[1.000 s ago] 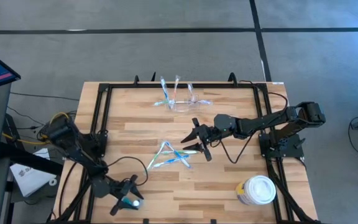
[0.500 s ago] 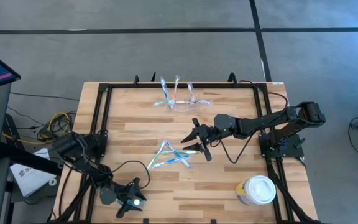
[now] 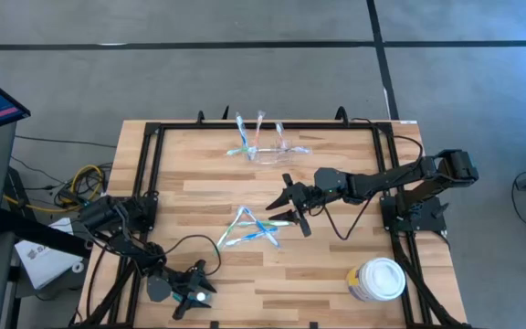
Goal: Pick & Place toothbrushing station
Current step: Put the blue mouthwash into the transparent organizer
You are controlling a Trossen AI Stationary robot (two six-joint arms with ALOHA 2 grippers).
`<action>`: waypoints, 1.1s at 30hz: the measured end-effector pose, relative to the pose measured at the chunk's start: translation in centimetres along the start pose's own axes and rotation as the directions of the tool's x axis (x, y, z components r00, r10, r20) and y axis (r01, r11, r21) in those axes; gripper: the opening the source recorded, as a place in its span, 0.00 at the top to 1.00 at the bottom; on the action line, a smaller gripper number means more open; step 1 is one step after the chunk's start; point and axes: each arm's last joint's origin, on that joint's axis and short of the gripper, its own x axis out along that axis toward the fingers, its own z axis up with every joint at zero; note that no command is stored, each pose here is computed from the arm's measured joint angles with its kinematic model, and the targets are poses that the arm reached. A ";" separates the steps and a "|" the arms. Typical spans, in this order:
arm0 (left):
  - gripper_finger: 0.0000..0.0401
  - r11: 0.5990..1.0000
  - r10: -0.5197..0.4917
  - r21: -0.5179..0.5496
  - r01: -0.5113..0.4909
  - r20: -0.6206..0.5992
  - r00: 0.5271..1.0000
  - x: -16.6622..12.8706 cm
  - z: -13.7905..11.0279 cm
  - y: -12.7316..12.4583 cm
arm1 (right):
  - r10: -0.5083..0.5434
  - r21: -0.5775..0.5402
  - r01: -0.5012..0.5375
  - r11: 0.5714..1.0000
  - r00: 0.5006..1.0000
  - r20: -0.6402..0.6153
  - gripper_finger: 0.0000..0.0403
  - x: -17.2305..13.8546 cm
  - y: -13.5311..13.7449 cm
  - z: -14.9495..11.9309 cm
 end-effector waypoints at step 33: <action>0.83 0.997 0.060 -0.057 -0.056 0.069 0.996 -0.1 1.6 0.5 | 0.014 -0.002 -0.014 1.000 1.000 -0.002 0.67 0.1 0.4 0.0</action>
